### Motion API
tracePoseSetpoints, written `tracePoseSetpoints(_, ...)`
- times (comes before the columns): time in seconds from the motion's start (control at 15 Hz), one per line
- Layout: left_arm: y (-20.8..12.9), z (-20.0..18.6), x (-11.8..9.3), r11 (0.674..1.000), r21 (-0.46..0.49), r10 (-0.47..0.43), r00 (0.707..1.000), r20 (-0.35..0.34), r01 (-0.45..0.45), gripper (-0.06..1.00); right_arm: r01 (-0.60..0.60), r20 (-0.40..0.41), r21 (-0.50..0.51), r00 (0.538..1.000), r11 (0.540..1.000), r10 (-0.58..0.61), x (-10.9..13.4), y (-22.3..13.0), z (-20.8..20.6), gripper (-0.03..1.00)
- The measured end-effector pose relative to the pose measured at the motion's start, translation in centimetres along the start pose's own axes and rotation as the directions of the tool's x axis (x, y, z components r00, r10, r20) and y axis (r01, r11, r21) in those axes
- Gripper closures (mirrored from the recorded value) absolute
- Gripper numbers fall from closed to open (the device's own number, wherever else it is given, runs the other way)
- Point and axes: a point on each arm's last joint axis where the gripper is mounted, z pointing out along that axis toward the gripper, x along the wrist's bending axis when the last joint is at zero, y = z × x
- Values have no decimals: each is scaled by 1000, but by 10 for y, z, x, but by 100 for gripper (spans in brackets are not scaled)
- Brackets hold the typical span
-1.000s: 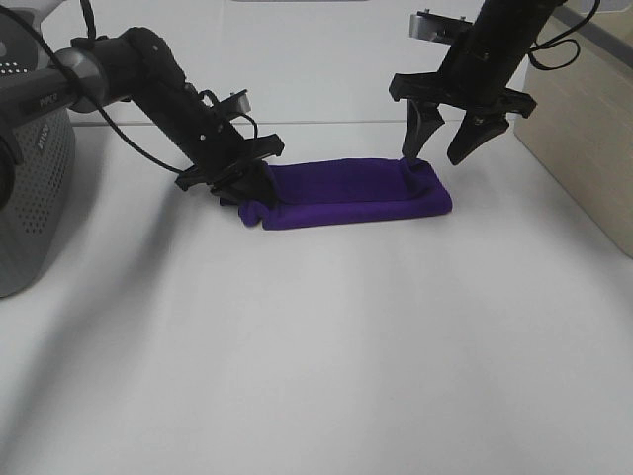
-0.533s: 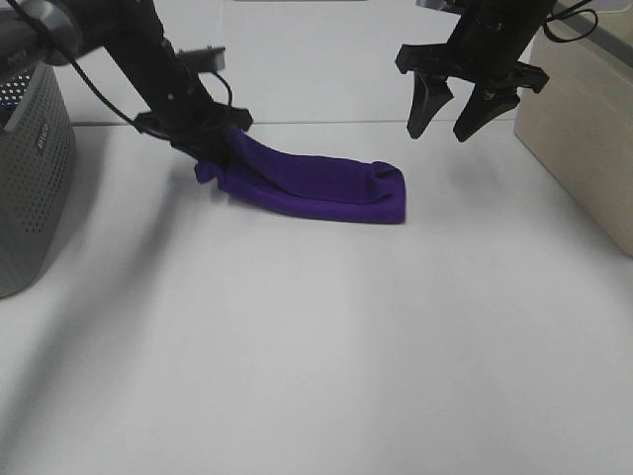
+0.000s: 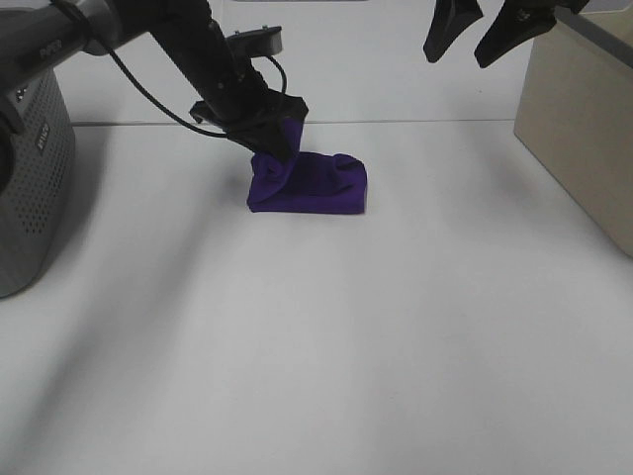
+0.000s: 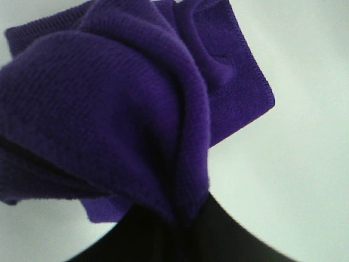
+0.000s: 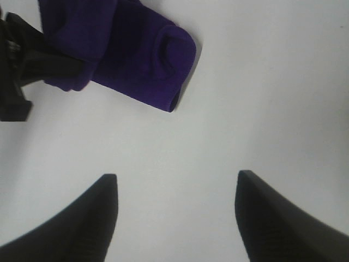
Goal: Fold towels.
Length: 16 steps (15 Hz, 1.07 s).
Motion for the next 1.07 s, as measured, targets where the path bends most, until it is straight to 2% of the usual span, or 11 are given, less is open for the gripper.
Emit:
tracePoseSetpoints(0.27, 2, 26, -17, 998, -54, -32, 997, 70, 36, 90, 5, -1, -7, 1000, 1000, -5, 2, -1, -10, 34)
tracePoseSetpoints(0.47, 5, 39, -27, 994, -98, -35, 995, 93, 45, 89, 5, -1, -3, 1000, 1000, -5, 2, -2, -10, 34)
tracePoseSetpoints(0.53, 6, 40, -30, 991, -120, -44, 993, 111, 58, 86, 5, -1, -3, 1000, 1000, -5, 2, -2, -10, 34)
tracePoseSetpoints(0.6, 8, 41, -31, 988, -135, -54, 990, 126, 72, 83, 5, -1, -3, 1000, 1000, -5, 2, -2, -10, 34)
tracePoseSetpoints(0.8, 21, 38, -41, 950, -259, -115, 964, 238, 177, 49, 2, -9, -3, 1000, 1000, -2, 3, -2, -10, 34)
tracePoseSetpoints(0.87, 25, 37, -43, 936, -287, -127, 955, 268, 204, 42, 0, -14, -4, 1000, 1000, 0, 3, -2, -10, 34)
tracePoseSetpoints(0.93, 26, 36, -46, 928, -295, -135, 945, 296, 225, 40, 0, -13, -3, 1000, 1000, 0, 3, -2, -10, 34)
tracePoseSetpoints(1.0, 28, 34, -50, 922, -315, -112, 934, 339, 225, 39, 0, -13, -3, 1000, 1000, 0, 3, -2, -10, 34)
tracePoseSetpoints(1.07, 30, 33, -51, 915, -338, -94, 931, 353, 221, 39, 0, -13, -3, 1000, 1000, 0, 3, -2, -10, 34)
